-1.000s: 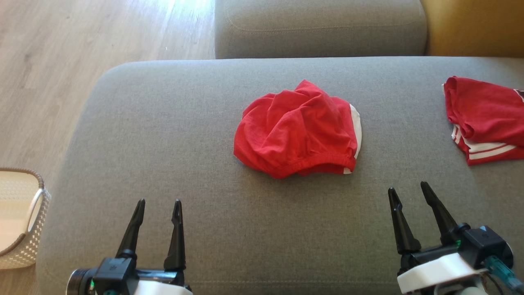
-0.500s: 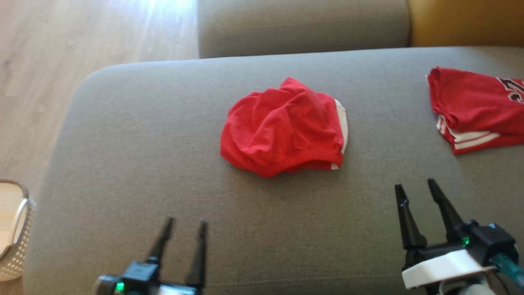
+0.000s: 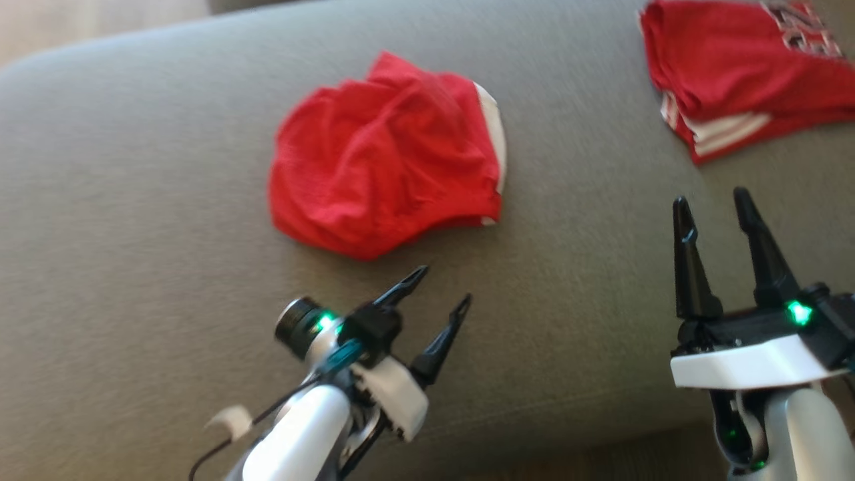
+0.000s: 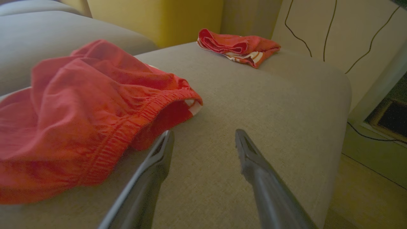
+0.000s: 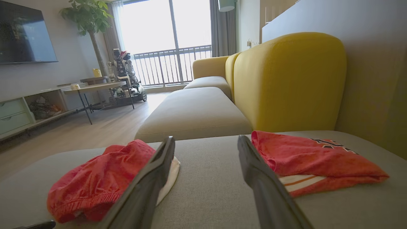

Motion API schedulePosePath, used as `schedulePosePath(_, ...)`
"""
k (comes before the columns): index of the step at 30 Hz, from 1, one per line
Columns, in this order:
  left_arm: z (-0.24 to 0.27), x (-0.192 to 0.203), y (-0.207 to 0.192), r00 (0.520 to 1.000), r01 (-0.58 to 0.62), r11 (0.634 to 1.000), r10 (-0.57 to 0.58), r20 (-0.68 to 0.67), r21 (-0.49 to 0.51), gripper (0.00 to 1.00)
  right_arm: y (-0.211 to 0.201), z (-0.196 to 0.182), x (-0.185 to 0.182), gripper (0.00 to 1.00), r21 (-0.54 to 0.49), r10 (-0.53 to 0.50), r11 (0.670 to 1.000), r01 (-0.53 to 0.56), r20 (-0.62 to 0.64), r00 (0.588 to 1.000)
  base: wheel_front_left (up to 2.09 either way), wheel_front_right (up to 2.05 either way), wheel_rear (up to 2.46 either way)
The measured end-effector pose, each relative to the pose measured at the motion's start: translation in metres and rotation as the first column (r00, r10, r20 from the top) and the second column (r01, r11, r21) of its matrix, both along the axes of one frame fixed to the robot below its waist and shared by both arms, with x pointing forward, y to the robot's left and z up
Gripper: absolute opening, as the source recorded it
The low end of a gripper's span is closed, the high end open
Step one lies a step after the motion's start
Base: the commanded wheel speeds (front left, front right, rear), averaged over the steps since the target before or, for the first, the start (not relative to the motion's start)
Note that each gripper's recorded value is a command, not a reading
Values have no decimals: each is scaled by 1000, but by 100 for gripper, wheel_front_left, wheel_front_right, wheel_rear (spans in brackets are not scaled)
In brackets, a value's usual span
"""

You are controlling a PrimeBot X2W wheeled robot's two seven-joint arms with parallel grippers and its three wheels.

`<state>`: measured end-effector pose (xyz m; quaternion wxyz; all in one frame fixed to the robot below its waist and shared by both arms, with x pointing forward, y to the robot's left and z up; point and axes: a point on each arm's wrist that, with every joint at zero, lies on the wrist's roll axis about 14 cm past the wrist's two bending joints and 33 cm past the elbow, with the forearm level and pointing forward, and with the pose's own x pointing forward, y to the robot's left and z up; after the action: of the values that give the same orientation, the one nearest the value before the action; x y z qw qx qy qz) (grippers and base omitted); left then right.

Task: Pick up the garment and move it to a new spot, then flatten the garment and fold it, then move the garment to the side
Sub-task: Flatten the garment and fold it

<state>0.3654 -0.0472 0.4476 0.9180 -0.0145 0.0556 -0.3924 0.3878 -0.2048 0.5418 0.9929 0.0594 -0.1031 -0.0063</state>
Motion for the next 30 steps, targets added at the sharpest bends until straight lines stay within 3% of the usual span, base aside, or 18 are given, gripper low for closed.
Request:
schedulePosePath(4, -23, 7, -31, 991, 125, 992, -123, -51, 28, 100, -15, -9, 4, 100, -5, -45, 999, 45, -26, 999, 0, 0, 0)
schedulePosePath(10, -38, 30, -58, 978, 198, 980, -195, -73, 34, 100, -37, -16, 4, 100, -8, -109, 994, 109, -50, 993, 0, 0, 0)
schedulePosePath(20, -56, 64, -69, 988, 154, 984, -151, -43, 88, 100, -50, -35, 4, 100, -20, -153, 988, 151, -111, 982, 0, 0, 0)
schedulePosePath(21, -57, 66, -69, 988, 153, 984, -150, -41, 89, 70, -50, -37, 5, 100, -21, -151, 988, 150, -114, 982, 0, 0, 0)
schedulePosePath(22, -57, 70, -70, 988, 151, 984, -148, -35, 93, 70, -50, -38, 7, 100, -22, -149, 989, 148, -116, 982, 0, 0, 0)
schedulePosePath(24, -58, 76, -70, 989, 147, 983, -145, -23, 109, 0, -48, -38, 13, 100, -22, -143, 990, 141, -111, 983, 0, 0, 0)
schedulePosePath(30, -55, 84, -68, 989, 144, 979, -147, 13, 146, 0, -45, -34, 20, 100, -19, -130, 991, 129, -93, 987, 0, 0, 0)
